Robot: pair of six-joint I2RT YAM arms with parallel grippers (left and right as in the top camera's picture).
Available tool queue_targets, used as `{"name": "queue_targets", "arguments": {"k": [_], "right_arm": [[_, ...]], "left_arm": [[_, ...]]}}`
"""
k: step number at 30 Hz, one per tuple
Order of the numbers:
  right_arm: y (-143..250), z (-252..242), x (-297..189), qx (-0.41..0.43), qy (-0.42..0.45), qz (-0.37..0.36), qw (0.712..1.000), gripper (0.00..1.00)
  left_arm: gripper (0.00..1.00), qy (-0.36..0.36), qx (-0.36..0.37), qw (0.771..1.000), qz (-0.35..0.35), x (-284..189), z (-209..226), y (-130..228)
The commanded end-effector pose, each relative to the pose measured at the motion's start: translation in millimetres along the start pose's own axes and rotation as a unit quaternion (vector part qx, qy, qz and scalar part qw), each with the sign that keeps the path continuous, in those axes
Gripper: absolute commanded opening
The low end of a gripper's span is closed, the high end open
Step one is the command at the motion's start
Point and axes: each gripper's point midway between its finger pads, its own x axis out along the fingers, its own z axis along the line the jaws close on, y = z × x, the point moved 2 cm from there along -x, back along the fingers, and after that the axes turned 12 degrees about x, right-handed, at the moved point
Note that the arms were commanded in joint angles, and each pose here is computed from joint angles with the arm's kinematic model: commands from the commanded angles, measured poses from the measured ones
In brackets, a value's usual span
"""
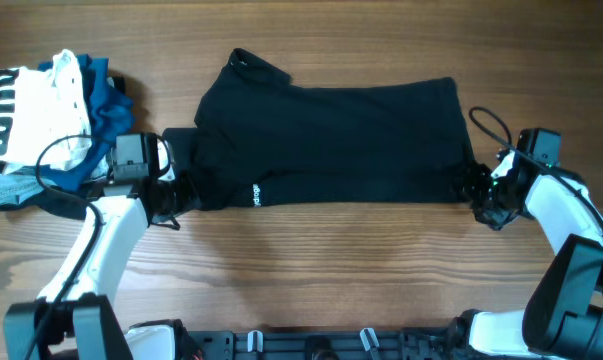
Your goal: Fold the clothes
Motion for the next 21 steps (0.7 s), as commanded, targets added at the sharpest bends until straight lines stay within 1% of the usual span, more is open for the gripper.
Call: {"name": "queue_targets", "arguments": {"k": [1,2,3,4,5,6,7,8,9,10,15,18,19,20,21], "right_arm": [[8,-5,11,-0.005,-0.011,0.012,1.000,0.83],[9,-2,13,-0.007,-0.022,0.011,1.000,0.83],[9,2,14,-0.011,-0.037,0.012,0.999,0.76],[8,4,15,-0.011,-0.045,0.010,0.999,0.68],[5,8,14,-0.015,-0.054,0.004,0.998,0.52],[4,8,14,-0.015,-0.053,0.000,0.998,0.34],[2,6,14,-0.013,-0.049,-0.004,0.999,0.23],[0,4,13,-0.011,-0.046,-0.007,0.999,0.17],[-1,2,12,-0.008,-0.044,-0.008,0.999,0.08],[0,0,10,-0.003,-0.042,-0.006,0.999,0.04],[9,-17,-6,0.030,-0.017,0.006,0.999,0.04],[17,-34,-17,0.055,0.023,0.007,0.998,0.04],[19,-39,-21,0.057,0.037,0.003,0.998,0.11],[19,-41,-24,0.055,0.043,-0.001,0.998,0.53],[19,-40,-25,0.054,0.041,-0.003,0.998,0.65]], "left_arm": [[0.46,0.010,0.007,0.999,0.030,21,2,16],[0.40,0.010,0.006,0.999,0.033,27,3,17],[0.26,0.010,0.006,0.999,0.034,32,4,16],[0.09,0.010,0.006,0.999,0.033,35,4,15],[0.04,0.005,0.006,1.000,0.030,36,6,13],[0.04,-0.011,0.006,0.999,0.030,34,10,12],[0.04,-0.027,0.006,0.999,0.031,31,15,12],[0.04,-0.042,0.005,0.999,0.034,28,19,11],[0.04,-0.068,0.003,0.997,0.039,21,26,11],[0.04,-0.089,0.000,0.995,0.042,12,32,9],[0.04,-0.100,-0.007,0.994,0.043,-20,33,2],[0.04,-0.100,-0.007,0.994,0.046,-36,30,4],[0.04,-0.100,-0.008,0.994,0.048,-39,29,6],[0.11,-0.101,-0.010,0.994,0.050,-42,29,9],[0.31,-0.099,-0.012,0.994,0.051,-44,28,10]]}}
